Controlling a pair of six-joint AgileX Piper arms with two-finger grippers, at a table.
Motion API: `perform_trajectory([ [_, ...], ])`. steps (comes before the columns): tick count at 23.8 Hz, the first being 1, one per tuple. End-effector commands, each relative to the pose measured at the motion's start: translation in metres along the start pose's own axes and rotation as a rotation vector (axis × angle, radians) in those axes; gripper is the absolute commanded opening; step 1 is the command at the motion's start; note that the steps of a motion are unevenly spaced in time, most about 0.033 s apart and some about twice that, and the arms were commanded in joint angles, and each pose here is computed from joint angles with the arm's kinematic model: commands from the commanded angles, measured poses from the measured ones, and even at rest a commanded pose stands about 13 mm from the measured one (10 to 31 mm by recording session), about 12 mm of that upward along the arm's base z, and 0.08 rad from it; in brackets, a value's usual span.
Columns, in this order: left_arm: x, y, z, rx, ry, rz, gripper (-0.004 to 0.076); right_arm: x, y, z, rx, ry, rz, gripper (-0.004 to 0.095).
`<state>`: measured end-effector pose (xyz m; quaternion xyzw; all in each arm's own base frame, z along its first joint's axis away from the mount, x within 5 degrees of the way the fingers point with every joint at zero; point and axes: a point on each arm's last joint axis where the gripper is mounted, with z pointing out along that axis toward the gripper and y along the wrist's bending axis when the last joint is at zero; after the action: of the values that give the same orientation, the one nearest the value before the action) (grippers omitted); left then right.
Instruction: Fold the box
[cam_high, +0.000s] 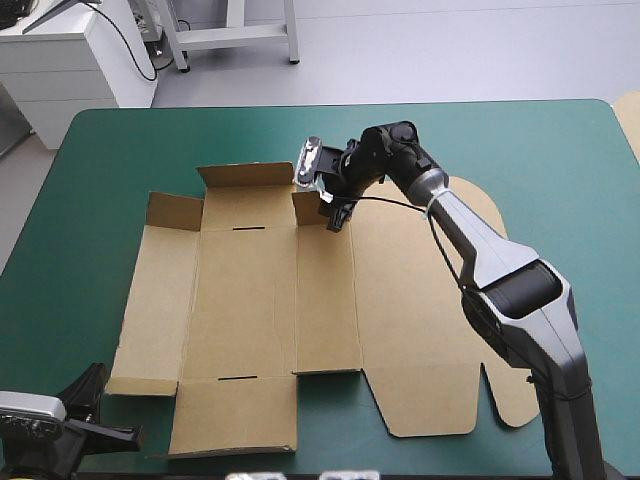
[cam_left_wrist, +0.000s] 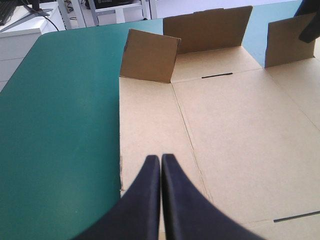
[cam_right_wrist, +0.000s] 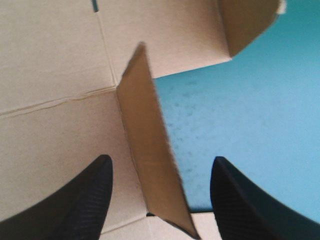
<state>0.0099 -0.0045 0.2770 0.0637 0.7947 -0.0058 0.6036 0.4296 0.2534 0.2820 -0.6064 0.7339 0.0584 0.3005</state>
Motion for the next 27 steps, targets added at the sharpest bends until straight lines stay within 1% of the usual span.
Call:
perform_trajectory([
  [1, -0.012, 0.000, -0.006, 0.003, -0.104, -0.006, -0.0008, -0.027, -0.013, -0.073, 0.130, -0.071, 0.135, 0.0536],
  [2, -0.012, 0.000, -0.006, 0.003, -0.104, -0.006, -0.0008, -0.029, -0.015, -0.083, 0.152, -0.064, 0.178, 0.0481],
  [3, -0.014, 0.001, -0.006, 0.000, -0.124, -0.006, -0.0008, -0.032, -0.019, -0.102, 0.206, -0.048, 0.257, 0.0313],
  [4, -0.015, 0.001, -0.006, 0.000, -0.142, -0.014, -0.0008, -0.033, -0.022, -0.110, 0.242, -0.049, 0.288, 0.0200],
  [5, -0.021, 0.001, -0.009, 0.000, -0.185, -0.059, -0.0008, -0.030, -0.030, -0.123, 0.349, -0.036, 0.416, -0.0023],
  [6, -0.023, 0.002, -0.010, -0.008, -0.195, -0.067, -0.0008, -0.028, -0.033, -0.127, 0.394, -0.032, 0.508, -0.0006],
  [7, -0.029, 0.005, -0.012, -0.039, -0.194, -0.064, -0.0008, -0.018, -0.039, -0.133, 0.500, 0.030, 0.619, -0.0011],
  [8, -0.032, 0.007, -0.013, -0.060, -0.189, -0.055, -0.0008, -0.014, -0.042, -0.135, 0.549, 0.046, 0.641, -0.0020],
  [9, -0.043, 0.014, -0.014, -0.126, -0.161, -0.048, -0.0008, -0.009, -0.047, -0.140, 0.578, 0.043, 0.684, -0.0021],
  [11, -0.053, 0.024, -0.015, -0.222, -0.098, -0.002, -0.0008, -0.009, -0.047, -0.145, 0.542, 0.005, 0.738, -0.0021],
  [12, -0.059, 0.029, -0.013, -0.274, -0.049, 0.026, -0.0008, -0.009, -0.046, -0.147, 0.508, -0.018, 0.756, -0.0021],
  [14, -0.069, 0.039, -0.007, -0.362, 0.064, 0.088, -0.0008, -0.009, -0.044, -0.150, 0.445, -0.054, 0.790, -0.0021],
  [16, -0.087, 0.050, 0.011, -0.443, 0.201, 0.157, -0.0008, -0.002, -0.041, -0.154, 0.400, -0.048, 0.831, -0.0021],
  [18, -0.101, 0.056, 0.039, -0.475, 0.334, 0.216, -0.0008, 0.009, -0.032, -0.150, 0.379, 0.025, 0.849, -0.0021],
  [20, -0.108, 0.059, 0.061, -0.474, 0.403, 0.247, -0.0008, 0.016, -0.024, -0.152, 0.364, 0.063, 0.860, -0.0021],
  [24, -0.113, 0.064, 0.101, -0.482, 0.538, 0.305, -0.0008, 0.029, -0.009, -0.164, 0.362, 0.114, 0.863, -0.0021],
  [27, -0.108, 0.068, 0.132, -0.491, 0.648, 0.375, -0.0008, 0.041, 0.000, -0.177, 0.363, 0.138, 0.873, -0.0021],
])
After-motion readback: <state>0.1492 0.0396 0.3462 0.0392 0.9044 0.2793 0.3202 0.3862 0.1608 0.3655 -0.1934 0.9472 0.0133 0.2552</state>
